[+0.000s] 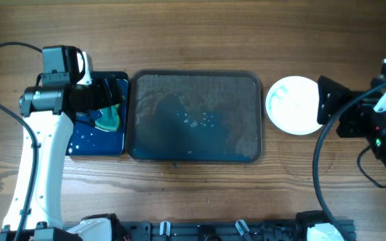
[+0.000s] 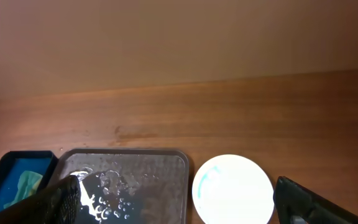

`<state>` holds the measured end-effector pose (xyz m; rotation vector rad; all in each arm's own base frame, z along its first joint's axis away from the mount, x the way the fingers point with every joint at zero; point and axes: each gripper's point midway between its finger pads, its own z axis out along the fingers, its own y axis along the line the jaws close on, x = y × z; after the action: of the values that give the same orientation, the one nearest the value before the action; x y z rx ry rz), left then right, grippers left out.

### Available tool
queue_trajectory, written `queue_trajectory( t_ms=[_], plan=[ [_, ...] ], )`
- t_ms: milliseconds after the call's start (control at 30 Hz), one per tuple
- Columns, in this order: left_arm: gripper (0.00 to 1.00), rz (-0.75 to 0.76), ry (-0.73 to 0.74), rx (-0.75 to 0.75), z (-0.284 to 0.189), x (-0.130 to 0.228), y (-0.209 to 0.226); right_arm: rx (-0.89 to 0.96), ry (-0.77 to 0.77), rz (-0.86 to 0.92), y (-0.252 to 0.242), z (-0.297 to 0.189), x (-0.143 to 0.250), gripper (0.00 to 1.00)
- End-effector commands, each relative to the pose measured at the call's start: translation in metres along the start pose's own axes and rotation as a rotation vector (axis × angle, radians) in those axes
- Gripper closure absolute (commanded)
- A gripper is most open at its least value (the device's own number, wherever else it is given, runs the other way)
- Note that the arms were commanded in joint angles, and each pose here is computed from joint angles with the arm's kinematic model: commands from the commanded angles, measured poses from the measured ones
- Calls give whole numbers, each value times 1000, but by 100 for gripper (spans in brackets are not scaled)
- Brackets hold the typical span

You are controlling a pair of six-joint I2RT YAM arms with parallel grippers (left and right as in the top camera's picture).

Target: Clean dirty plates on tray and stack at the side

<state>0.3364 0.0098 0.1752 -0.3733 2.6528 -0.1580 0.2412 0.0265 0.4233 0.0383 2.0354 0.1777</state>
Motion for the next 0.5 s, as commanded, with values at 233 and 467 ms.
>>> queue_trajectory(
  t_ms=[233,467],
  plan=[
    [0,-16,-1,18,-1,-2,-2,-121,-102,-24,16,48,7,0],
    [0,-16,-1,18,-1,-2,-2,-276,-390,-59,23,68,84,0]
  ],
)
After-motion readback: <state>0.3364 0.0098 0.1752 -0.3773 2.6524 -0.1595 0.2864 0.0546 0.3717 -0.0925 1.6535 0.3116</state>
